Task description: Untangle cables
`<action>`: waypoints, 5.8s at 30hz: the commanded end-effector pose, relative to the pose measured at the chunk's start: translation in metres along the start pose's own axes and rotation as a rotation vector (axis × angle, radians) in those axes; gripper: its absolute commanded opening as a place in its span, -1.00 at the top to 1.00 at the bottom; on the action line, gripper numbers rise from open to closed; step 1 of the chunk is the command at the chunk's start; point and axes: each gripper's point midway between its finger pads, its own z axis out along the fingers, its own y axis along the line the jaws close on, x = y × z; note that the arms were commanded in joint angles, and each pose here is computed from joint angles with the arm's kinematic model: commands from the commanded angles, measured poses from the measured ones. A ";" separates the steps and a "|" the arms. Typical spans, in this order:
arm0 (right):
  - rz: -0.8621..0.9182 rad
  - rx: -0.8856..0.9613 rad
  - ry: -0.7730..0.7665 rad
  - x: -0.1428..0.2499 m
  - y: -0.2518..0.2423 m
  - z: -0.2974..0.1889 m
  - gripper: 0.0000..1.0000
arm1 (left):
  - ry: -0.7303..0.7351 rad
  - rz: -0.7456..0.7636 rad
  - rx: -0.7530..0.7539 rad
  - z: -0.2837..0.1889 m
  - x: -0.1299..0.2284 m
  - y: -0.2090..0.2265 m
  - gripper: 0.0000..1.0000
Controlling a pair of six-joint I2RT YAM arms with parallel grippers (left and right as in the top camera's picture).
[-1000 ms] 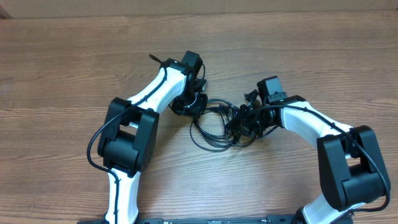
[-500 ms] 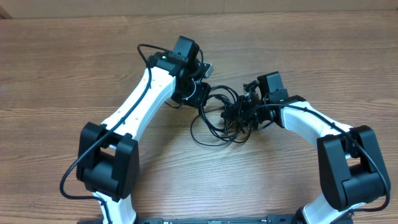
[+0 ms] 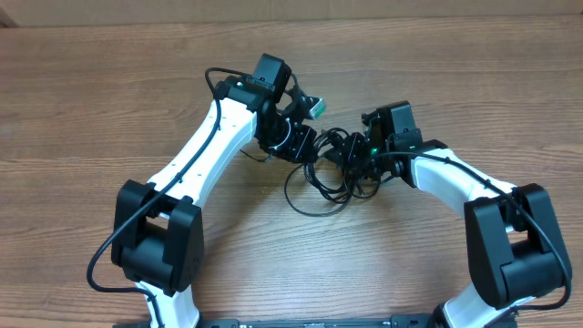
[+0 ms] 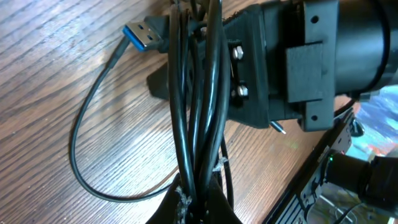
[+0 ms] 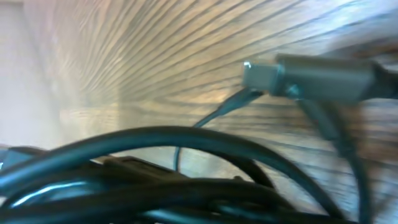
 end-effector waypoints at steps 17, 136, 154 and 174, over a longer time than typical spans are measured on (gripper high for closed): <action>-0.058 -0.406 0.045 -0.026 0.019 -0.113 0.06 | 0.019 0.070 -0.046 -0.004 0.007 0.003 0.92; 0.032 0.452 0.010 0.010 -0.110 -0.073 0.63 | 0.078 -0.806 -0.764 0.028 0.123 0.127 0.65; 0.031 0.451 0.008 0.009 -0.110 -0.073 0.63 | 0.143 -1.000 -0.847 -0.025 0.160 0.176 0.46; 0.033 0.365 0.037 0.013 -0.096 -0.067 0.55 | 0.130 -1.040 -0.710 -0.021 0.154 0.179 0.28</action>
